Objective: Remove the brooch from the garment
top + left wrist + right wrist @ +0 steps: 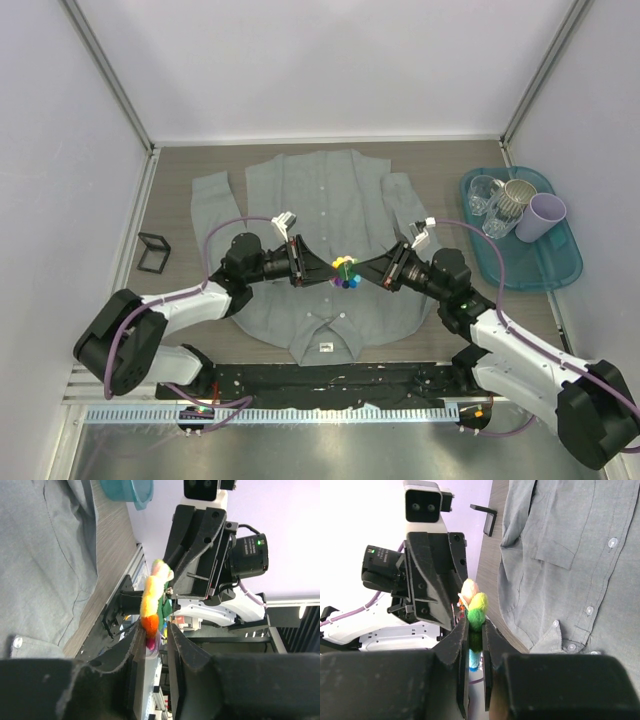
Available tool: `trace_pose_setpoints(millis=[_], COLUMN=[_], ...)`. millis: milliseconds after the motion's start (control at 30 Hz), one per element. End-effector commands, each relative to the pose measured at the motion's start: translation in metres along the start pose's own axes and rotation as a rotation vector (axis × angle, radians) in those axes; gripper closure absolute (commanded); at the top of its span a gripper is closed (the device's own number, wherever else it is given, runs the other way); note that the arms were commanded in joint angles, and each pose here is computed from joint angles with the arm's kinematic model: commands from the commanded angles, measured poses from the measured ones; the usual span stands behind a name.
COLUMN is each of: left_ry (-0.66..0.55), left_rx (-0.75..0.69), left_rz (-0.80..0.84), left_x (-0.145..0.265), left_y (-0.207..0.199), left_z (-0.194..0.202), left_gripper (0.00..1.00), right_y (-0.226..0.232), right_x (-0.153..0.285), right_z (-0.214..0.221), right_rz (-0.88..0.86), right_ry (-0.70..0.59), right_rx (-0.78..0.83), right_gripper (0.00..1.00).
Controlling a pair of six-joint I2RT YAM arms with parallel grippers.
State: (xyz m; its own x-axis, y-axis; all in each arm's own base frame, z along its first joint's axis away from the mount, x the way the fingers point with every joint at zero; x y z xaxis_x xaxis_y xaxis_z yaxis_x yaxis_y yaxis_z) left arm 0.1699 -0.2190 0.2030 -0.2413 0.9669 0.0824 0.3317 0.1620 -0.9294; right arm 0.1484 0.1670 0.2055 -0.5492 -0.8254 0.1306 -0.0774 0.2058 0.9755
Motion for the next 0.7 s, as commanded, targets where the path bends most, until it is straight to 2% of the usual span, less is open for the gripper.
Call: trace_pose_setpoints(millis=[0,133,500,667], left_ry=[-0.003,0.002,-0.002,0.002], left_rx=[-0.018,-0.008,0.001,0.004], left_rz=[0.089,0.098,0.083,0.083], left_x=[-0.0060,-0.0096,-0.0091,-0.0098], left_y=[-0.0079,-0.0060,-0.0022,-0.0017], left_z=[-0.0039,-0.0037,-0.0018,-0.0021], left_gripper=[0.78,1.00,1.00,1.00], right_y=[0.0077,0.0079,0.0060,0.0061], right_x=[-0.0001,0.0007,0.0012,0.0010], right_z=[0.0000,0.0012,0.0050,0.0053], right_rz=[-0.070,-0.074,-0.116,-0.137], right_ry=[0.006,0.019,0.057,0.057], right_rx=[0.020,0.019,-0.006,-0.013], right_gripper=[0.99,0.96,0.71,0.67])
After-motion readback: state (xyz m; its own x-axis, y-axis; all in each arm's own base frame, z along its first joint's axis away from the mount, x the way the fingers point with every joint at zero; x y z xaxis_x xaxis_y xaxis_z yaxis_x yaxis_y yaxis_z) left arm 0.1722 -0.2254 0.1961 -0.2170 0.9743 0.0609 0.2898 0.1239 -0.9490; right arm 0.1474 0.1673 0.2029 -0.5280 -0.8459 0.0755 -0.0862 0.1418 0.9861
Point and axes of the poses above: each gripper's point midway between its finger pads, its own x axis back along the fingers, its own y axis along the line the jaws close on, z = x × y, the point moved 10 cm from there along x, back along the fingers, and after that the axes turned 9 degrees about -x, right-handed, at the moved point
